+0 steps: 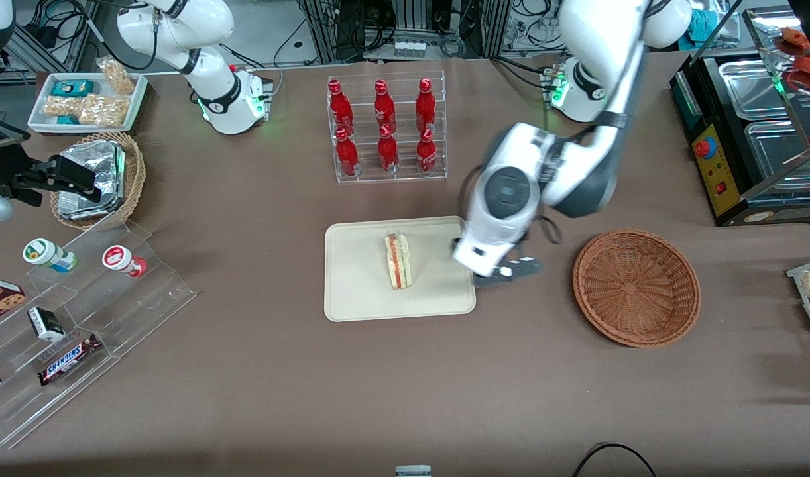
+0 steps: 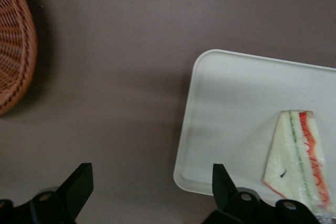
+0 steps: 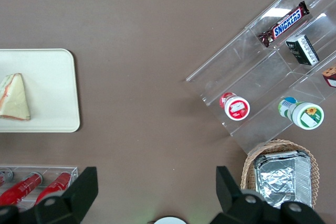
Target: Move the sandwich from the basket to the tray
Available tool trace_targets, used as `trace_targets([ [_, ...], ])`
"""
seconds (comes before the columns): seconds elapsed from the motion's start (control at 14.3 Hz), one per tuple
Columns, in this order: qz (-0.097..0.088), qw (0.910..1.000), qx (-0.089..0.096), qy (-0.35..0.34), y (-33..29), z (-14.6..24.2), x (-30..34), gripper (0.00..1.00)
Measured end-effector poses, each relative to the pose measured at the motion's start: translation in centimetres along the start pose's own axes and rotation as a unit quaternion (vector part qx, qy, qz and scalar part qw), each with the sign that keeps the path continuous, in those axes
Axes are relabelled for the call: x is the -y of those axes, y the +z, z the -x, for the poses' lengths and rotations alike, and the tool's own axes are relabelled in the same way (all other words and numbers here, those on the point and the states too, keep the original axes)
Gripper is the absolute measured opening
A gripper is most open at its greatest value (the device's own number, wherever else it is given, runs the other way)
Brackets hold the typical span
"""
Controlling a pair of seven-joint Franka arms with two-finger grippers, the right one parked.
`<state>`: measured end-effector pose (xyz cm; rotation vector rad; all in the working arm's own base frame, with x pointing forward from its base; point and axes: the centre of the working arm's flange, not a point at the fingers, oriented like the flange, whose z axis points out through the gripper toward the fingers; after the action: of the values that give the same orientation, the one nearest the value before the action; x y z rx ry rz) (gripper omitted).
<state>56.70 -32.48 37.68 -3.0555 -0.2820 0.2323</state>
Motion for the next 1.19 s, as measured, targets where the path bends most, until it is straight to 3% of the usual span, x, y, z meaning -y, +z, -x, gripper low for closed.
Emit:
trace_targets([
  [0.28,0.018,0.9986,0.016,0.047,-3.1,-1.2,9.1,1.00],
  [0.49,0.006,0.9975,0.017,0.068,-7.3,-0.9,15.3,1.00],
  [0.63,0.012,0.9964,0.015,0.083,-10.1,-0.5,19.0,1.00],
  [0.98,0.030,0.9922,-0.007,0.121,-15.0,-0.1,24.3,1.00],
  [1.19,0.037,0.9912,-0.042,0.120,-18.9,0.1,27.8,1.00],
])
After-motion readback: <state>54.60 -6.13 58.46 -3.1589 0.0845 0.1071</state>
